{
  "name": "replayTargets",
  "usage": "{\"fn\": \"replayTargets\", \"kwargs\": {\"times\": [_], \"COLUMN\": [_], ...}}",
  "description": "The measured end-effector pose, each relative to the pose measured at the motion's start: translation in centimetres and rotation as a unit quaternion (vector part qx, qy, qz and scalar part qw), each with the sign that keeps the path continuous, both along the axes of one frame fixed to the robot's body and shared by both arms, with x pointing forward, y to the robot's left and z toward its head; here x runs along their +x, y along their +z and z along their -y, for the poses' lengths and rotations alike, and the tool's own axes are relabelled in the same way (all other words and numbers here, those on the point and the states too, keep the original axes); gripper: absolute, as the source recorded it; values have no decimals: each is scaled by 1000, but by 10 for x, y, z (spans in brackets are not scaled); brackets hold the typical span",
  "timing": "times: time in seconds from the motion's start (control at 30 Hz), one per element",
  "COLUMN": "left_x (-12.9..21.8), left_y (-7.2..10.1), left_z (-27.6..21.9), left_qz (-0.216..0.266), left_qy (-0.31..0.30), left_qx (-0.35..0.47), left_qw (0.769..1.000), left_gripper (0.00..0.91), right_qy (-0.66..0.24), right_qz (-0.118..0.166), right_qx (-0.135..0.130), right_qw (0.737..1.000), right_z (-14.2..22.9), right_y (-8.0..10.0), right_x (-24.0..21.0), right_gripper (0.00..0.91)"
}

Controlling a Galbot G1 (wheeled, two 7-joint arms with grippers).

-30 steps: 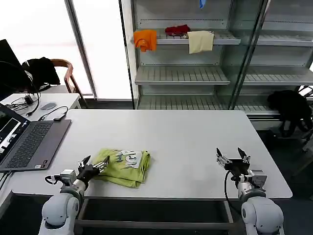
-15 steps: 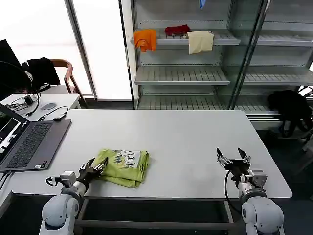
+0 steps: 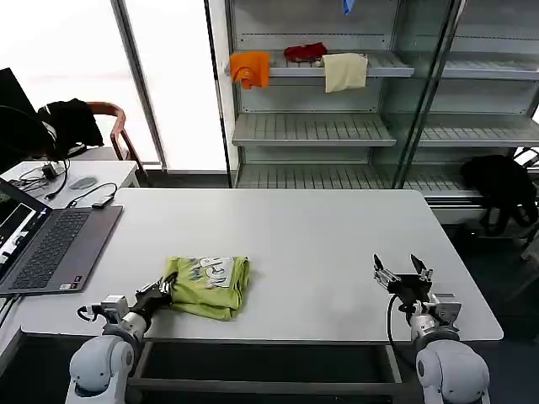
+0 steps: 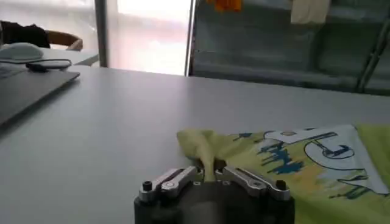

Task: Fold and organize the clothes.

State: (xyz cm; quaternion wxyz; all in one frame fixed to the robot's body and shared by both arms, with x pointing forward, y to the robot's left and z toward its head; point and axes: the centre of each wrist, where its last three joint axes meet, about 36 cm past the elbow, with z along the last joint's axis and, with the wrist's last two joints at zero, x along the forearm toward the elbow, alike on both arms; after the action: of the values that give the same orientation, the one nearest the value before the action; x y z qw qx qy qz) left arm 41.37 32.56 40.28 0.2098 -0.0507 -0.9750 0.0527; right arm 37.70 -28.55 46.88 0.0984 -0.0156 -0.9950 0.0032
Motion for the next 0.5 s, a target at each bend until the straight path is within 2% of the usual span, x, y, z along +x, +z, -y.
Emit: {"fn": "replayTargets", "kwargs": {"times": [0.23, 0.4, 0.5], "left_x": [-4, -4, -2], "left_y": [5, 25, 43], "left_z": [-4, -19, -35], "left_qz": [20, 64, 91], "left_qy": [7, 17, 25], "left_qx": [34, 103, 161], "left_qw": [999, 992, 982], "left_gripper": [10, 10, 20], "right_qy": [-1, -2, -1], "right_qz": [0, 1, 0], "right_qx": [-1, -1, 0], "right_qw": [1000, 1000, 1000], "right_z": [2, 4, 4], "right_y": [1, 1, -1], "right_x": [-3, -4, -3], "right_gripper": [907, 907, 907]}}
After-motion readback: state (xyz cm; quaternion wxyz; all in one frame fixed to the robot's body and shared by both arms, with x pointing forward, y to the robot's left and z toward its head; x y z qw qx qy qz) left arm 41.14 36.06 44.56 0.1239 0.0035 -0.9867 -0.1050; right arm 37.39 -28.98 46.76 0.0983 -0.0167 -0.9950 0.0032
